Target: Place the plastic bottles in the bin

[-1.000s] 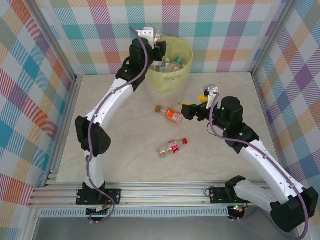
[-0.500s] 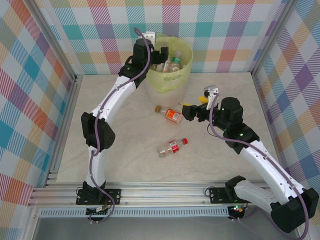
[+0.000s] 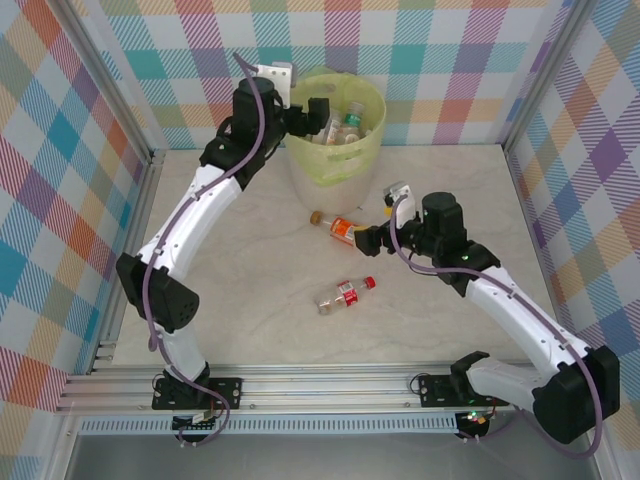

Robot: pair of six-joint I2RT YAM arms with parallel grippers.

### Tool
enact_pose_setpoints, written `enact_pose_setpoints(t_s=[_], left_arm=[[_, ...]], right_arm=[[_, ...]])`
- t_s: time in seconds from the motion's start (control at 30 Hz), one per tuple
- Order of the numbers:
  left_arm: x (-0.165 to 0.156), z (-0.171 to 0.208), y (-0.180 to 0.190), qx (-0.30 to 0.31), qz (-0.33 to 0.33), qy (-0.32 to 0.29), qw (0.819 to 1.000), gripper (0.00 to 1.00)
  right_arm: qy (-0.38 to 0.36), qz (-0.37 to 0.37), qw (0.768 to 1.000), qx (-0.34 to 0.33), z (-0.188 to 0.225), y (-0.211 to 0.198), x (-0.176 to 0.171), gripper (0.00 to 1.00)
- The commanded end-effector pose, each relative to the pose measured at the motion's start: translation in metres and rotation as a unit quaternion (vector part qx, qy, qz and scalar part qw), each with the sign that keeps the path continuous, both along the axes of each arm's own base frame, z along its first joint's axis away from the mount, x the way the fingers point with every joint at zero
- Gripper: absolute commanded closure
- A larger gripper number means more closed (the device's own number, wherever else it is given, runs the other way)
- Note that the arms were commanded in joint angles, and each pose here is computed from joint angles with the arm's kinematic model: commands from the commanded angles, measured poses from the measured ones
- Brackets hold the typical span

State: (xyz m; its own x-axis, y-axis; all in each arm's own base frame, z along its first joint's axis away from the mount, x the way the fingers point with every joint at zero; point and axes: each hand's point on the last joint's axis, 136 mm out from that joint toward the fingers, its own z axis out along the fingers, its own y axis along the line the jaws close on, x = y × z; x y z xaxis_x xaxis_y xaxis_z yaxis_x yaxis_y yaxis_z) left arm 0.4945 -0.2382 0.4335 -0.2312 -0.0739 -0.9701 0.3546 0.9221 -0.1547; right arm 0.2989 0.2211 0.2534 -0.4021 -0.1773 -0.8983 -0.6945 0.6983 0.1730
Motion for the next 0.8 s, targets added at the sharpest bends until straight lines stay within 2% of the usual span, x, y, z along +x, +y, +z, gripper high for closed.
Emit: enact_pose_setpoints(t_s=[0.0, 0.1, 0.23, 0.37, 0.47, 0.63, 0.77], left_arm=[[-0.015, 0.006, 0.004, -0.028, -0.011, 0.013, 0.999, 0.00], [-0.024, 0.007, 0.009, -0.048, -0.006, 0.016, 0.999, 0.00], [-0.033, 0.014, 0.015, -0.084, -0.002, -0.010, 0.996, 0.00], [-0.044, 0.012, 0.025, -0.109, 0.011, -0.025, 0.994, 0.00], [-0.052, 0.008, 0.040, -0.126, 0.039, -0.023, 0.991, 0.00], [-0.080, -0.015, 0.072, -0.171, 0.090, -0.013, 0.981, 0.00], [-0.104, -0.041, 0.094, -0.215, 0.116, -0.007, 0.970, 0.00]], right_arm=[[-0.004, 0.106, 0.994, -0.031, -0.020, 0.019, -0.024, 0.00], [-0.004, 0.184, 0.981, -0.062, -0.038, 0.030, -0.044, 0.00], [0.004, 0.243, 0.963, -0.113, -0.061, 0.038, -0.057, 0.00], [0.011, 0.300, 0.945, -0.134, -0.074, 0.048, -0.069, 0.00], [-0.004, 0.353, 0.921, -0.165, -0.090, 0.054, -0.083, 0.00], [0.007, 0.382, 0.886, -0.261, -0.126, 0.059, -0.086, 0.00], [0.009, 0.420, 0.849, -0.320, -0.150, 0.060, -0.091, 0.00]])
